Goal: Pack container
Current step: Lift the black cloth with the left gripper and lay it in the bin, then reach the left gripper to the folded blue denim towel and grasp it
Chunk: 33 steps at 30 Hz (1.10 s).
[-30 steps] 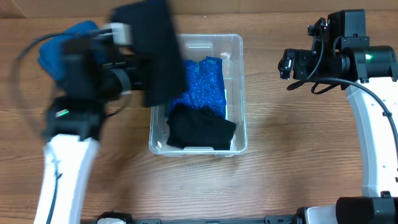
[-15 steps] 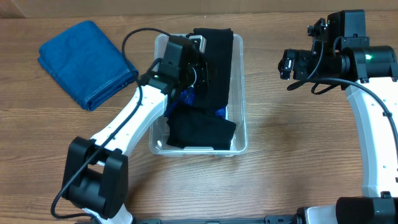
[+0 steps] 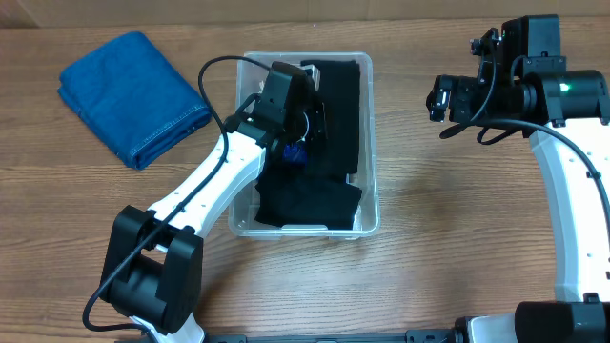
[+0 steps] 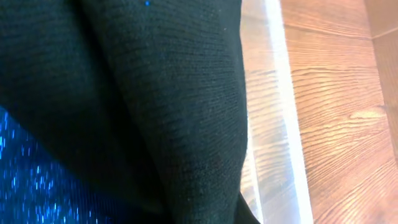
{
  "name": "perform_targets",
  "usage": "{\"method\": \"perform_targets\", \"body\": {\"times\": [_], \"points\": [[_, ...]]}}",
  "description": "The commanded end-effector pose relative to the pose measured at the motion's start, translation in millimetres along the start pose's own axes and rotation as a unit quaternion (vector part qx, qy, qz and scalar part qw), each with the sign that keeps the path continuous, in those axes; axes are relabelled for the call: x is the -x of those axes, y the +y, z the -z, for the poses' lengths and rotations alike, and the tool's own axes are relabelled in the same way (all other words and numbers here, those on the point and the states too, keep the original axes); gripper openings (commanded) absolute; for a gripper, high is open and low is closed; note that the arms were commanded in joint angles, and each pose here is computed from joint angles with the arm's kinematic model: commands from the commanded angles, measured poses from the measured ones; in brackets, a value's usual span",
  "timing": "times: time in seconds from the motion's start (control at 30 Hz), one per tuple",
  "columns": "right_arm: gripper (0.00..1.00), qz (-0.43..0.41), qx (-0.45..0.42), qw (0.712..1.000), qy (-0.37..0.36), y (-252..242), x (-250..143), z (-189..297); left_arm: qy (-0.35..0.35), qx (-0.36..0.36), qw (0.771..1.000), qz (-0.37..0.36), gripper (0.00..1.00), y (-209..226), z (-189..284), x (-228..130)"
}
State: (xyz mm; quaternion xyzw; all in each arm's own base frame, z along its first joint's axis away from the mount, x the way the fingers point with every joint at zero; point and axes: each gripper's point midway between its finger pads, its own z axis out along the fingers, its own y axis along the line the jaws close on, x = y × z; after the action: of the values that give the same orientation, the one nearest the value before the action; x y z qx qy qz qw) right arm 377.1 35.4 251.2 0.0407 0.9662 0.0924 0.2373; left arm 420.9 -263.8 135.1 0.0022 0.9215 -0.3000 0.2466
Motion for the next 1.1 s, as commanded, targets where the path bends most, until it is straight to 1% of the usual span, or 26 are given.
{"method": "perform_targets", "body": {"times": [0.0,0.07,0.17,0.2,0.23,0.3,0.37,0.43,0.57,0.63,0.73,0.77,0.8,0.83,0.9,0.93,0.97,1.07], "points": [[1.00,0.001,0.004,1.000,-0.011,2.1,2.8,6.2,0.020,-0.019,0.997,0.070,0.04,-9.1,2.0,-5.3],[1.00,0.001,0.004,1.000,-0.011,2.1,2.8,6.2,0.026,-0.030,0.996,0.074,0.04,-13.4,2.2,-6.9],[1.00,0.001,0.004,1.000,-0.011,2.1,2.8,6.2,0.022,-0.029,0.997,0.074,0.09,-13.0,2.2,-5.4],[1.00,0.001,0.004,1.000,-0.010,2.1,2.7,6.2,0.018,-0.024,0.997,0.074,0.22,-11.0,2.1,-3.9],[1.00,0.001,0.004,1.000,-0.010,2.1,2.7,6.2,0.014,-0.019,0.997,0.072,0.52,-9.0,2.0,-2.4],[1.00,0.001,0.004,1.000,-0.010,2.0,2.3,6.2,-0.004,0.000,0.999,0.053,1.00,1.4,3.2,5.6],[1.00,0.000,0.004,1.000,-0.007,1.9,1.2,6.1,-0.025,0.031,0.998,0.046,1.00,22.3,7.8,18.3],[1.00,0.000,0.003,1.000,-0.005,1.7,0.2,6.1,-0.038,0.058,0.995,0.066,1.00,49.5,16.0,29.8],[1.00,0.000,0.003,1.000,-0.005,1.7,0.1,6.1,-0.041,0.085,0.988,0.119,1.00,98.0,41.8,44.8],[1.00,0.000,0.003,1.000,-0.006,1.7,0.3,6.1,-0.041,0.101,0.988,0.112,1.00,111.4,57.8,48.5],[1.00,0.000,0.003,1.000,-0.006,1.7,0.3,6.1,-0.056,0.125,0.988,0.069,1.00,115.6,85.0,55.8],[1.00,0.000,0.003,1.000,-0.006,1.7,0.3,6.1,-0.068,0.138,0.987,0.044,1.00,113.7,98.5,60.5],[1.00,0.000,0.003,1.000,-0.006,1.7,0.4,6.1,-0.080,0.144,0.986,0.021,1.00,109.6,110.6,64.8],[1.00,0.000,0.003,1.000,-0.006,1.5,0.5,6.1,-0.107,0.150,0.983,-0.022,1.00,98.0,135.2,73.5],[1.00,0.000,-0.002,1.000,-0.007,0.0,0.8,6.1,-0.128,0.149,0.979,-0.048,1.00,86.6,156.8,78.3],[1.00,0.000,-0.006,1.000,-0.007,-1.5,1.0,6.1,-0.145,0.153,0.975,-0.067,1.00,80.3,175.6,81.0],[1.00,0.000,-0.009,1.000,-0.008,-2.6,1.1,6.2,-0.156,0.163,0.972,-0.070,1.00,81.1,186.2,82.6],[1.00,0.000,-0.010,1.000,-0.008,-2.7,1.1,6.2,-0.205,0.252,0.945,-0.045,1.00,108.0,238.2,88.4]]}}
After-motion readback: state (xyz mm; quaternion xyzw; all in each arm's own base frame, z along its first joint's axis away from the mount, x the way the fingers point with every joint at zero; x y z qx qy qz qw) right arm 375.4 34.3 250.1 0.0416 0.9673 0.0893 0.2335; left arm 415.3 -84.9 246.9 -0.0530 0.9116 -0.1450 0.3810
